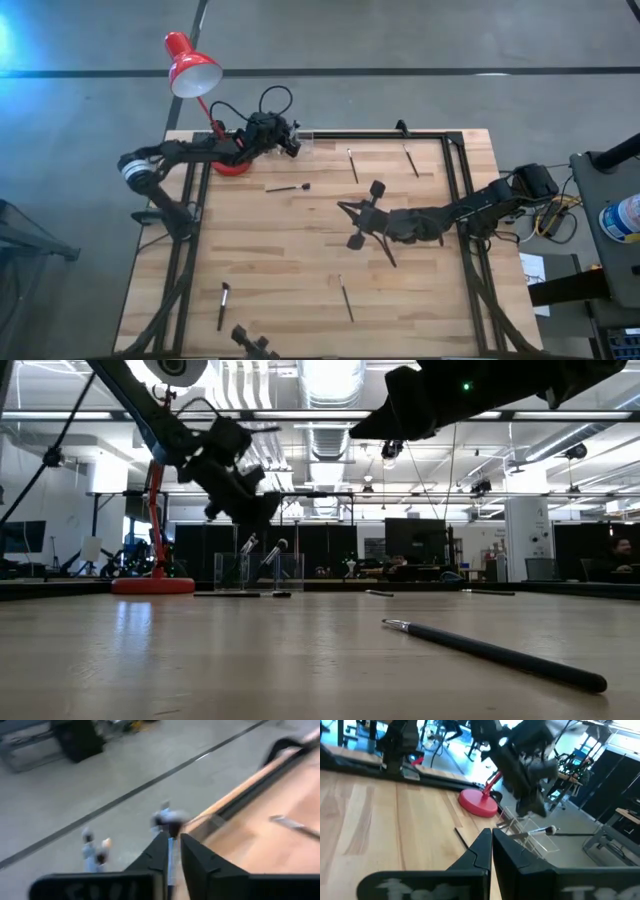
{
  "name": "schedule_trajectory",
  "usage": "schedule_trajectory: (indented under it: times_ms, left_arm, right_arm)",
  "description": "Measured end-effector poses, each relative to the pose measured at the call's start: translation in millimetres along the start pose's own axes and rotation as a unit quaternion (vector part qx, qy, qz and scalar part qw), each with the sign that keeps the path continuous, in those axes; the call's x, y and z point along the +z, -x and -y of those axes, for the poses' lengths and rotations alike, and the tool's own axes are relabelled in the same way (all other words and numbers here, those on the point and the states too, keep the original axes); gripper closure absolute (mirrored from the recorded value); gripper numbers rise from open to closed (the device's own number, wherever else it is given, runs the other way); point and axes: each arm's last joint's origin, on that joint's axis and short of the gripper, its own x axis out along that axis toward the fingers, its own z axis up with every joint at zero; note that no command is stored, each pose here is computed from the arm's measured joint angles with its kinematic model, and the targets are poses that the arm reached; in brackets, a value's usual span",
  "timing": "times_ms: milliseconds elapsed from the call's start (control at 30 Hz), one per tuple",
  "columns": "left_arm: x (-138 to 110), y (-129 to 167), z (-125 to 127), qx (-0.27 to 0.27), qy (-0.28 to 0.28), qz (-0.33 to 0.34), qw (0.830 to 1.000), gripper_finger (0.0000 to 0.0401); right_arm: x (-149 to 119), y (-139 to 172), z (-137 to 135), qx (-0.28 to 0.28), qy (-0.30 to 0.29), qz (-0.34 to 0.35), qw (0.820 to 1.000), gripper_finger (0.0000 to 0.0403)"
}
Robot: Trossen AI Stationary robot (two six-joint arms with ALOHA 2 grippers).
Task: Pick & Place Makeup Supplies
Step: Put the makeup brush into the transparent organizer
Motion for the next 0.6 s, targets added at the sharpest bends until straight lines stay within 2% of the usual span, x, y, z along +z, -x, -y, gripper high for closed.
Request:
schedule_trajectory:
  times_ms: [100, 267, 467, 600]
  left_arm:
    - [0.4, 19.3, 14.6, -0.051, 0.003, 0.025, 0.998, 0.0394]
    - [-17.7, 59.3, 46.3, -0.129, -0.009, 0.081, 0.988, 0.04]
    - [-55.9, 101.0, 66.2, -0.211, 0.001, 0.15, 0.966, 0.0401]
    - [-74.9, 114.5, 65.9, -0.239, 0.027, 0.163, 0.957, 0.0401]
  right_arm:
    - [-2.1, 0.9, 0.6, -0.002, 0.008, -0.015, 1.0, 0.0394]
    - [-0.3, 10.1, 11.6, -0.04, -0.022, -0.049, 0.998, 0.0394]
    - [-5.5, 18.1, 33.8, -0.066, -0.11, -0.102, 0.986, 0.0394]
    - [-25.6, 1.3, 51.3, -0.079, -0.174, -0.156, 0.969, 0.0394]
